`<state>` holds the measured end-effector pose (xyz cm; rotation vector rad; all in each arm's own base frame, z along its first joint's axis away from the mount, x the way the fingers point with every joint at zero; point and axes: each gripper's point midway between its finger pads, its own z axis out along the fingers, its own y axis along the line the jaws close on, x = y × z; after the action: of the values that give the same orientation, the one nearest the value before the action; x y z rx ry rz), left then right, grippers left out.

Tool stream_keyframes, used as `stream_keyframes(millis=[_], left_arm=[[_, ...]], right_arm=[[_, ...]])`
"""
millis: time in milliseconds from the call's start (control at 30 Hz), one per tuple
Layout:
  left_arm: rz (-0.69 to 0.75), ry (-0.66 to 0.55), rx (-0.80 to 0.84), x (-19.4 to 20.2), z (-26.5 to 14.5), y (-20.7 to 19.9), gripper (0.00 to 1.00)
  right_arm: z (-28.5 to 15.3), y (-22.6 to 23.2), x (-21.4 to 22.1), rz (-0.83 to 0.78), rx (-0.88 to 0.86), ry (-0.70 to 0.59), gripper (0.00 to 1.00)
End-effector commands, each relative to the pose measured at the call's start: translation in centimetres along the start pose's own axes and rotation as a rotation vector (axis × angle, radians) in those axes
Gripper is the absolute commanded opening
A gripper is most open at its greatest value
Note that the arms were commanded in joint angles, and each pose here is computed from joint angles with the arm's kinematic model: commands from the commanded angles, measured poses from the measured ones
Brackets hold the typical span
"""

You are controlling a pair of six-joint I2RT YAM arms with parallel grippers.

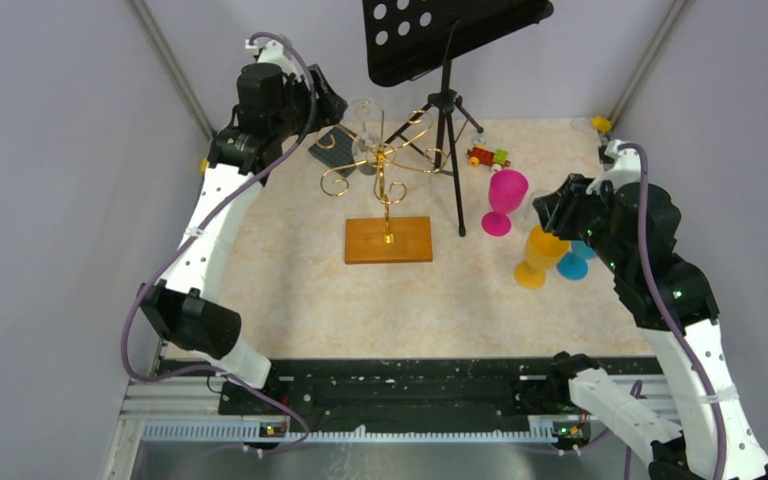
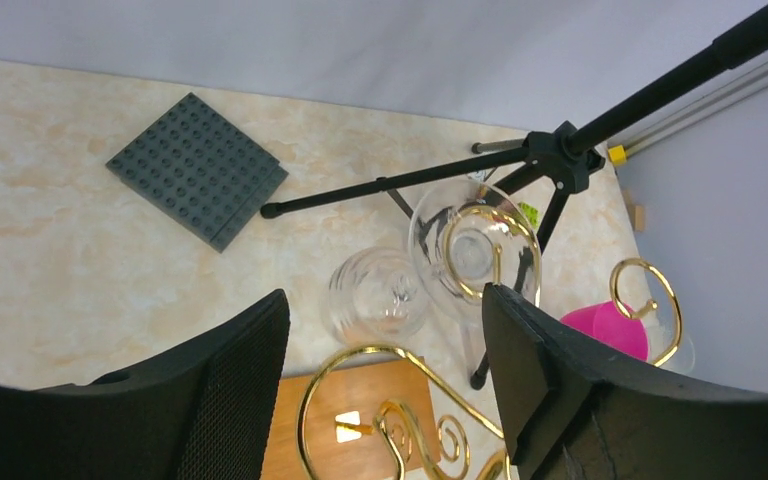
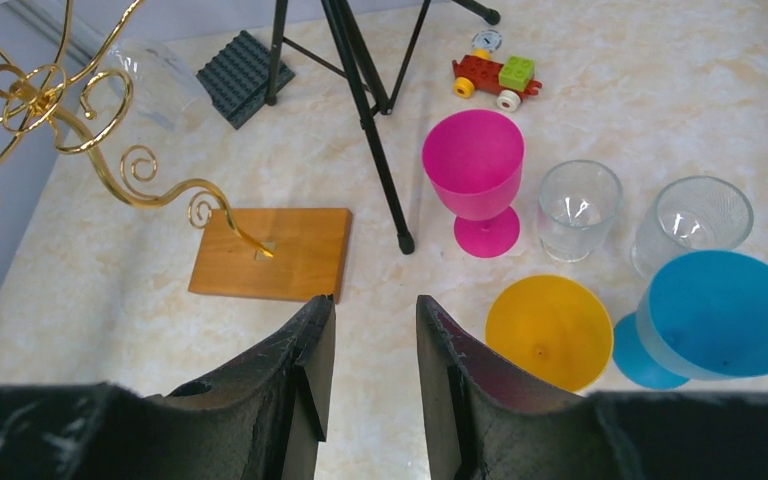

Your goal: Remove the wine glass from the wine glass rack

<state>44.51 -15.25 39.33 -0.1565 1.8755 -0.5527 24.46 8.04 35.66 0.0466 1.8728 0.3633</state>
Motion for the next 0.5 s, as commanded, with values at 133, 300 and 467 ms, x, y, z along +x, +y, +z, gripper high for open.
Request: stream_keyframes(millis=[133, 300, 467], left_arm=[[-0.005, -0.068, 0.128, -2.7, 2.8, -1.5, 0.80], [-0.109, 0.024, 0.235, -1.2, 4.3, -1.6, 0.78], [-0.255, 0.082, 0.322, -1.1, 4.7, -1.5, 0.62]], right_arm=[[-0.9, 0.6, -0.2, 0.028, -0.039, -0.027, 0.36], [-1.1, 0.5, -0.1, 0.029, -0.038, -0.028, 0.36], [-0.6, 0.6, 0.5, 0.045, -0.048, -0.015, 0.35]])
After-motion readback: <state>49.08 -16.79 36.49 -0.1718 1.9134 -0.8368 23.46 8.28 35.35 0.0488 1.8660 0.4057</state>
